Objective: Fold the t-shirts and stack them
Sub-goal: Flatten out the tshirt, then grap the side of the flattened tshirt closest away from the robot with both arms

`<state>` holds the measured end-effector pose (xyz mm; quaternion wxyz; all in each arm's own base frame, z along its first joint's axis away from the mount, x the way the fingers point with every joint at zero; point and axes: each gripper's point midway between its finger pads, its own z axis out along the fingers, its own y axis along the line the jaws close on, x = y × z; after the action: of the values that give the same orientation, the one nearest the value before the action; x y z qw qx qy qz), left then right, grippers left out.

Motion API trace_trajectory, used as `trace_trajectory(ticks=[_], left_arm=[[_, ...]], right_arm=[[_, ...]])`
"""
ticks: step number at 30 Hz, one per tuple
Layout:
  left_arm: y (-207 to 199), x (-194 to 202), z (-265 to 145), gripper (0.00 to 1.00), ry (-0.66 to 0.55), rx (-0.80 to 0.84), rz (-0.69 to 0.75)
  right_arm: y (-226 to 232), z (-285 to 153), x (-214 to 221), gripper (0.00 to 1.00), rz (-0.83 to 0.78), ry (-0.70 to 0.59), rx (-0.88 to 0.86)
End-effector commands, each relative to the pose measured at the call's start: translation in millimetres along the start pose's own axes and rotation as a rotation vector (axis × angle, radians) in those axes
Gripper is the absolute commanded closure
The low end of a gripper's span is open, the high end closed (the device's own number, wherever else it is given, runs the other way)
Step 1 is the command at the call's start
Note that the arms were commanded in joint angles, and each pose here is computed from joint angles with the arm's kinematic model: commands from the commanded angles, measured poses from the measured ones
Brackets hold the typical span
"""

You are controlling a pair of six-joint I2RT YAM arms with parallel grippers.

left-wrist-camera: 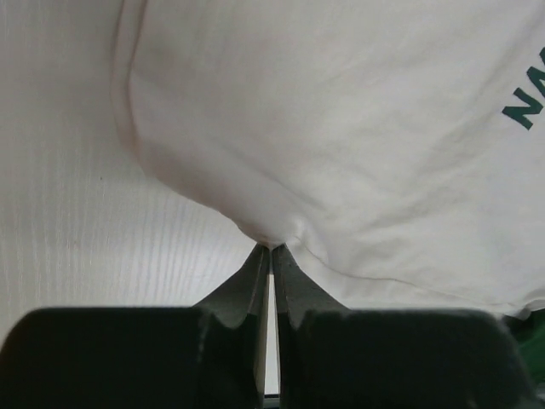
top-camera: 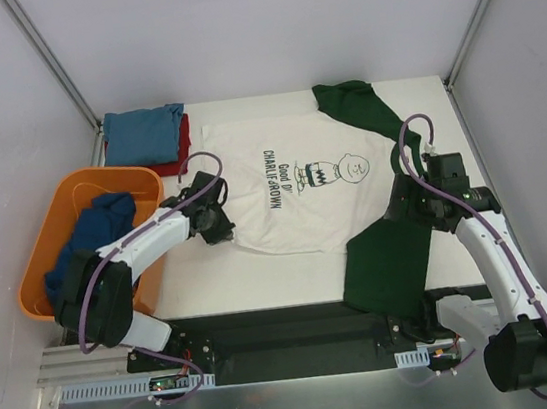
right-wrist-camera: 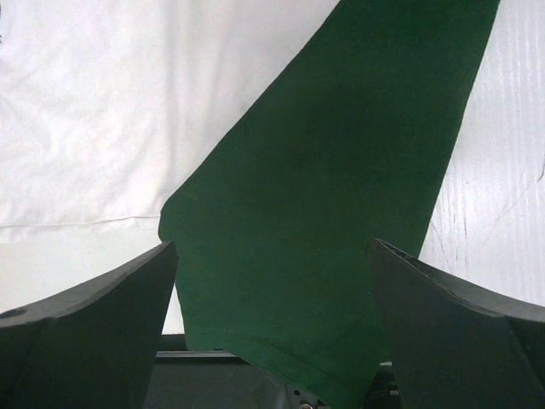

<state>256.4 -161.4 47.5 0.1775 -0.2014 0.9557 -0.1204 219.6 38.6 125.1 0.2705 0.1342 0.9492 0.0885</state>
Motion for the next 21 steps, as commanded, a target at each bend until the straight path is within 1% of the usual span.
trace_trajectory(ticks=[1,2,3,4,5,6,7,9,10,11,13,14,16,17,18,20,21], left_arm=[[-17.6,-24.0,0.8,1.00,-0.015,-0.040,0.047],[-15.9,-20.8,8.6,0.99,0.023,-0.069,0.067],[-29.9,-30.3,6.4,0.98,0.012,-0.044,0.078],[-34.4,-32.1,8.0,0.94,0.021,-0.040,0.086],[-33.5,-32.0,15.7,0.92,0.037,-0.062,0.098],[-42.5,-40.7,14.7,0.90,0.022,-0.052,0.103],[-45.0,-43.6,16.7,0.81,0.022,-0.056,0.110],[-51.0,-48.5,19.1,0.70,0.030,-0.059,0.131],[-52.6,-50.7,18.9,0.60,0.027,-0.060,0.138],[-53.8,-52.6,16.9,0.47,0.023,-0.058,0.150],[-56.4,-55.4,9.4,0.39,0.012,-0.046,0.157],[-58.3,-58.8,0.2,0.34,-0.012,-0.030,0.155],[-52.2,-56.1,-7.5,0.30,-0.025,-0.029,0.149],[-52.2,-57.9,-19.1,0.27,-0.052,-0.011,0.135],[-41.2,-55.0,-19.3,0.26,-0.064,-0.038,0.129],[-34.5,-58.0,-30.3,0.24,-0.108,-0.041,0.111],[-24.6,-58.5,-29.4,0.21,-0.128,-0.073,0.107]], right_arm=[[-7.2,-0.7,0.2,0.04,-0.006,0.011,0.045],[-8.7,0.0,0.1,0.03,-0.005,0.014,0.054],[-8.5,0.3,-0.1,0.04,-0.007,0.015,0.056],[-10.2,1.2,0.6,0.03,-0.006,0.017,0.065],[-10.9,1.6,1.5,0.03,-0.005,0.022,0.068],[-10.9,1.8,1.6,0.03,-0.004,0.023,0.069],[-15.9,1.8,-0.2,0.03,-0.005,0.014,0.098],[-16.7,1.9,0.0,0.04,-0.006,0.017,0.103],[-16.0,1.4,-0.9,0.03,-0.006,0.015,0.100],[-16.0,1.4,-0.9,0.03,-0.006,0.015,0.100],[-16.1,1.6,0.1,0.03,-0.009,0.018,0.100],[-16.4,2.3,-0.1,0.04,-0.006,0.017,0.101],[-16.9,3.2,0.2,0.03,-0.003,0.019,0.102],[-16.5,4.2,1.5,0.04,-0.004,0.026,0.101],[-16.5,4.2,1.5,0.04,-0.004,0.026,0.101],[-16.3,5.2,1.7,0.04,-0.003,0.028,0.100],[-16.2,5.4,1.5,0.04,-0.003,0.030,0.101]])
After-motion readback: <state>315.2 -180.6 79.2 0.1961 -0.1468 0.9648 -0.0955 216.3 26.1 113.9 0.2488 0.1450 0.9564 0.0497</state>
